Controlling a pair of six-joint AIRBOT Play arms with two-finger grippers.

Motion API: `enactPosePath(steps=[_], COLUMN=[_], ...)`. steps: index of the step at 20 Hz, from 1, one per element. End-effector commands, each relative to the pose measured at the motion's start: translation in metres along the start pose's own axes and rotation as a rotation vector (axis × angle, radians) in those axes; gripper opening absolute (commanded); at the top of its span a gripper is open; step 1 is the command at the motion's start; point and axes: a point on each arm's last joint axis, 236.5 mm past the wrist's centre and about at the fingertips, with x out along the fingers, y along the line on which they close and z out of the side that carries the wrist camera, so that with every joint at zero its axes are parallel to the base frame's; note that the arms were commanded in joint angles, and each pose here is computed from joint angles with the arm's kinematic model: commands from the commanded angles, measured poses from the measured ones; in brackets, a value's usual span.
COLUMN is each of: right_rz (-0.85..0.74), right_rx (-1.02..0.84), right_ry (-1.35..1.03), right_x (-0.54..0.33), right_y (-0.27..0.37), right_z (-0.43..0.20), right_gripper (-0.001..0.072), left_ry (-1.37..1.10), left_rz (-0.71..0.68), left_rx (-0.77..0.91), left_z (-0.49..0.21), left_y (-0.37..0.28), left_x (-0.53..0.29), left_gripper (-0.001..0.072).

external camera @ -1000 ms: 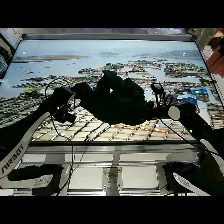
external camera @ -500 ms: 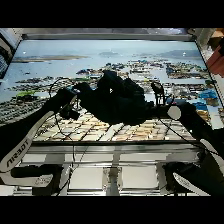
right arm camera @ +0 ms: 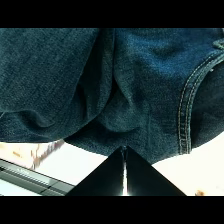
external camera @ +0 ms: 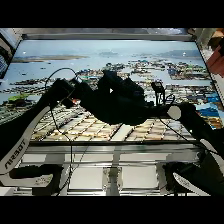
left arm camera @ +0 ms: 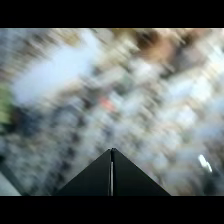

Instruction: Fold the clothes and pants, and hang the long-sleeved shirts on hangers.

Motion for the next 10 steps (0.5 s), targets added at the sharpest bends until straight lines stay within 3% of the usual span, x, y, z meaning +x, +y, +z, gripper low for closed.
enactPosePath(steps=[1,4,8,9,10], right_rz=[0.002,0.002,0.01,0.012,0.011], right_rx=[0.0,-0.001,0.006,0.008,0.007], right_ry=[-0.002,-0.008,-0.008,-0.008,-0.008], right_x=[0.0,0.0,0.0,0.0,0.0], right_y=[0.001,0.001,0.003,0.003,0.003], right_z=[0.001,0.002,0.002,0.002,0.002], right_gripper=[0.0021,0.002,0.0021,0.0021,0.0021], left_ry=[-0.301,-0.453,-0.583,-0.547,-0.496], left_rz=[0.103,-0.139,-0.47,-0.56,-0.627], left_rx=[-0.13,-0.152,-0.37,-0.391,-0.409], left_z=[0.074,0.122,0.161,0.156,0.147], left_y=[0.067,0.066,0.066,0.056,0.046], left_x=[-0.025,-0.052,-0.061,-0.051,-0.038], left_gripper=[0.0022,0.0023,0.0031,0.0105,0.0267])
